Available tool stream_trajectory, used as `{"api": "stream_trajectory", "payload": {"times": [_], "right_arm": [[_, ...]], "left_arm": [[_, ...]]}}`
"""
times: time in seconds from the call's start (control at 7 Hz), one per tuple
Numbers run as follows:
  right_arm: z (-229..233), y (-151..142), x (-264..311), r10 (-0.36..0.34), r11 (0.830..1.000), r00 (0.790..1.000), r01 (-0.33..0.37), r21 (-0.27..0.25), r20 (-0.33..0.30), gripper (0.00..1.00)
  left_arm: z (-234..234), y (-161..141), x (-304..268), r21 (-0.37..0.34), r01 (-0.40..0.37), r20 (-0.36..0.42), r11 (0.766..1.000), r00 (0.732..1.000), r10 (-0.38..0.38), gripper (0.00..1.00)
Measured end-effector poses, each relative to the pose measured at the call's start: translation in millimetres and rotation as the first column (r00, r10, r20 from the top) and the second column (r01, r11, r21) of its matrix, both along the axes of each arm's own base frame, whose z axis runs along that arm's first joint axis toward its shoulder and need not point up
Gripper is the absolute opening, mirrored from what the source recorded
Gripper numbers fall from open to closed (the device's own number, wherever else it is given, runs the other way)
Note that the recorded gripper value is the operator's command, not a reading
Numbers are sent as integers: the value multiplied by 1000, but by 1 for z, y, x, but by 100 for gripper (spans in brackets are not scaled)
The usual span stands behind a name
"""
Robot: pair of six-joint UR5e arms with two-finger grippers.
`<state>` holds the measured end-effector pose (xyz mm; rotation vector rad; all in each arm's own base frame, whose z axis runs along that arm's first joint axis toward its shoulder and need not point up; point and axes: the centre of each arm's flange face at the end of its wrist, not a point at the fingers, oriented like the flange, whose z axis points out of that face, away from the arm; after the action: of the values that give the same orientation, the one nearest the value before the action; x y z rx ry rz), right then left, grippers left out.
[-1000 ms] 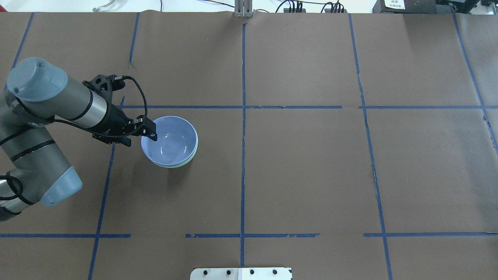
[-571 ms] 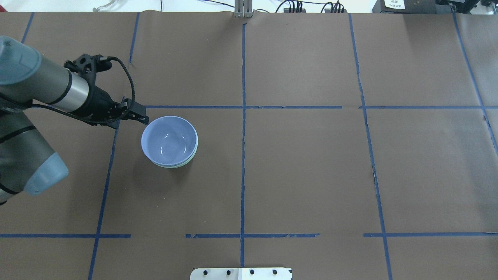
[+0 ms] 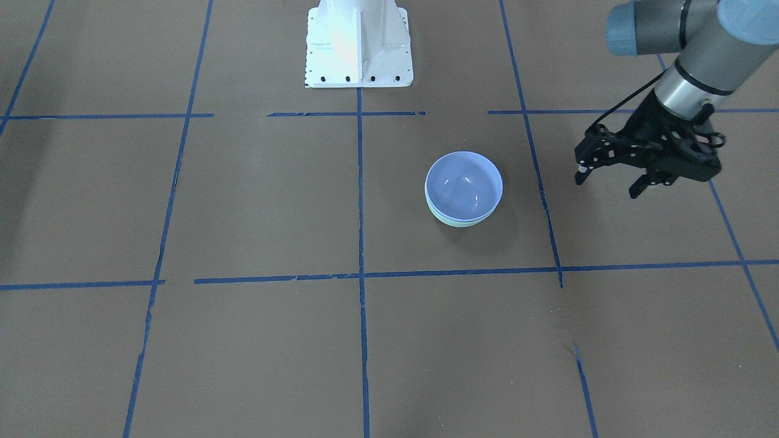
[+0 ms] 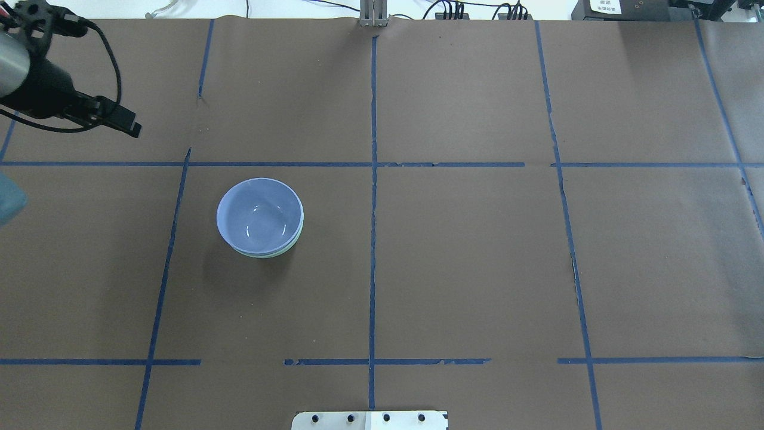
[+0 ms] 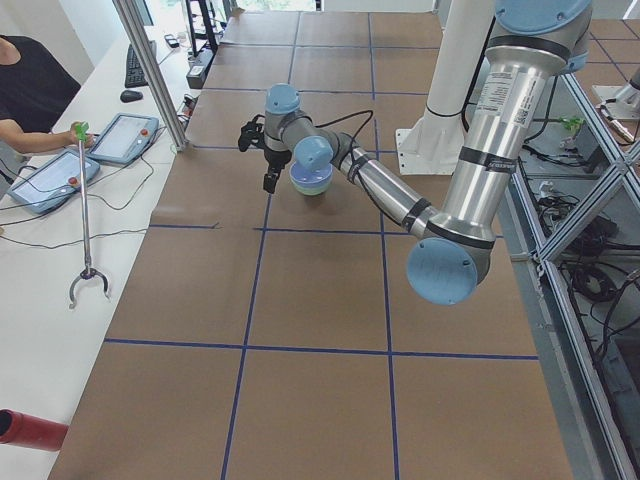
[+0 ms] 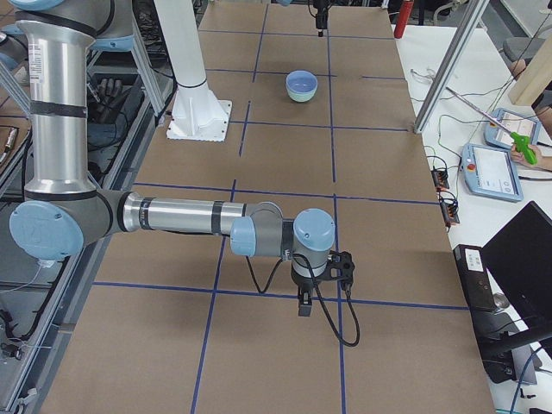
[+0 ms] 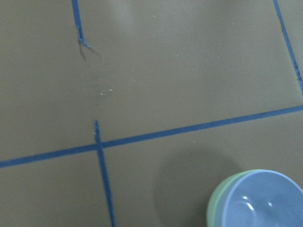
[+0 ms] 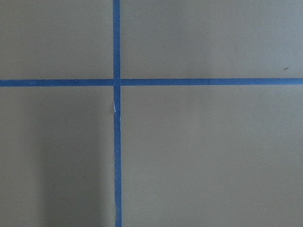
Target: Stack blue bowl on green bowl
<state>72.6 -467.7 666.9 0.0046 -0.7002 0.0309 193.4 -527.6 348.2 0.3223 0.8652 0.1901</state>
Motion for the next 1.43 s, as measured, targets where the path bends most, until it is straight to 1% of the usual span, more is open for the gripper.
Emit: {"api": "stream_trajectory", "payload": {"times": [0.14, 0.29, 0.43, 0.57, 0.71, 0.86, 1.0, 1.43], "right_arm": [[0, 0, 0, 0, 1000, 1000, 0, 0, 0, 100], [0, 0, 0, 0, 1000, 1000, 0, 0, 0, 100], [0, 0, 0, 0, 1000, 1000, 0, 0, -1, 100], [0, 0, 0, 0, 1000, 1000, 0, -1, -1, 100], [0, 0, 0, 0, 1000, 1000, 0, -1, -1, 100], [0, 0, 0, 0, 1000, 1000, 0, -1, -1, 100], [0, 0, 0, 0, 1000, 1000, 0, -1, -1, 100], [0, 0, 0, 0, 1000, 1000, 0, -1, 0, 100]], "left_arm": [[30, -6, -36, 36, -29, 64, 999, 998, 27, 100], [67, -13, -75, 41, -37, 115, 998, 993, 33, 100], [110, -15, -121, 11, -13, 152, 1000, 988, 11, 100], [152, -8, -168, -28, 27, 180, 999, 983, -22, 100], [193, 3, -210, -56, 48, 201, 997, 979, -36, 100], [231, 19, -237, -87, 45, 207, 995, 978, -26, 100], [256, 32, -252, -117, 44, 201, 992, 979, -20, 100], [287, 60, -257, -197, 36, 125, 980, 992, -12, 100]]}}
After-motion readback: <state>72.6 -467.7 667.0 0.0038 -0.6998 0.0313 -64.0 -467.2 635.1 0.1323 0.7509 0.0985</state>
